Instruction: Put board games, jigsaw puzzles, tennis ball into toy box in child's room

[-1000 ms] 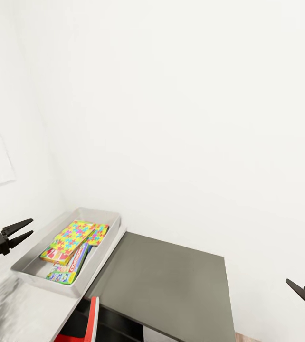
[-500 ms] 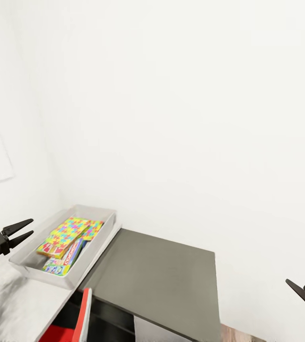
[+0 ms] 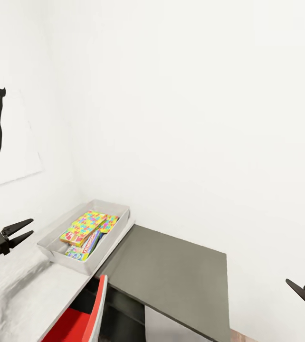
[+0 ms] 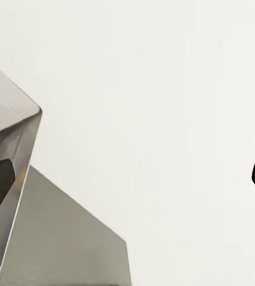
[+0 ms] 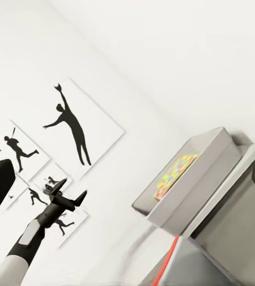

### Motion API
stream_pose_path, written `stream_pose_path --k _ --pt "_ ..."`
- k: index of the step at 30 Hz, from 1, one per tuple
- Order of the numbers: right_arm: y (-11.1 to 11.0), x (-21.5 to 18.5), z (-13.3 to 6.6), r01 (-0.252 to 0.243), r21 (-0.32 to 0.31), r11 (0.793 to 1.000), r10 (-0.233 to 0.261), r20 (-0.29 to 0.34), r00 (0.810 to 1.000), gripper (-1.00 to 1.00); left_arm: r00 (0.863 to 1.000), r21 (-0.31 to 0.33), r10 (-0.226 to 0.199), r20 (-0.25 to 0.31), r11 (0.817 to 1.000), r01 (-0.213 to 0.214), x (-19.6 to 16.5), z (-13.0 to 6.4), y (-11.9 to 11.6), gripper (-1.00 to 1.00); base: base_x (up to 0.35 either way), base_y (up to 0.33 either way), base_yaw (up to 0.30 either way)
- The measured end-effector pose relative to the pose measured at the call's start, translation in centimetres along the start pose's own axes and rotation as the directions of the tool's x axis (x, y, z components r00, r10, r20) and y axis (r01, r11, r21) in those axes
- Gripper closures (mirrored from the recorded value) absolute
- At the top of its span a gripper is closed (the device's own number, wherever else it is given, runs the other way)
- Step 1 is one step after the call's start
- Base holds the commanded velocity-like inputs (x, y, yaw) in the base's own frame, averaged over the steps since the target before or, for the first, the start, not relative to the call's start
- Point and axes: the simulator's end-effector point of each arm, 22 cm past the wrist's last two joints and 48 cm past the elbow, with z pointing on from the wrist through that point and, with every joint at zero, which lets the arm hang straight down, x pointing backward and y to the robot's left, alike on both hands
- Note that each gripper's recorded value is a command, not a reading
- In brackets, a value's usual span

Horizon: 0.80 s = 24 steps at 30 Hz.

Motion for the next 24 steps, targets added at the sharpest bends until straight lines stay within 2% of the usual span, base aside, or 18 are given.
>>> stream_pose_path --k 10,24 --pt "0.23 -0.08 -0.03 0.006 -0.004 1.0 -0.006 0.002 1.0 -1.0 1.0 0.006 0.004 0.003 1.0 -0.004 -0.13 -0.1 -0.37 -1.0 -0.296 0.084 0.26" --pt "0.57 -0.21 -0.08 0.012 -0.011 1.0 -0.012 0.005 1.0 -1.0 1.0 0.013 0.01 0.007 1.0 -0.01 -0.32 -0.25 -0.87 -1.0 -0.228 0.205 0.266"
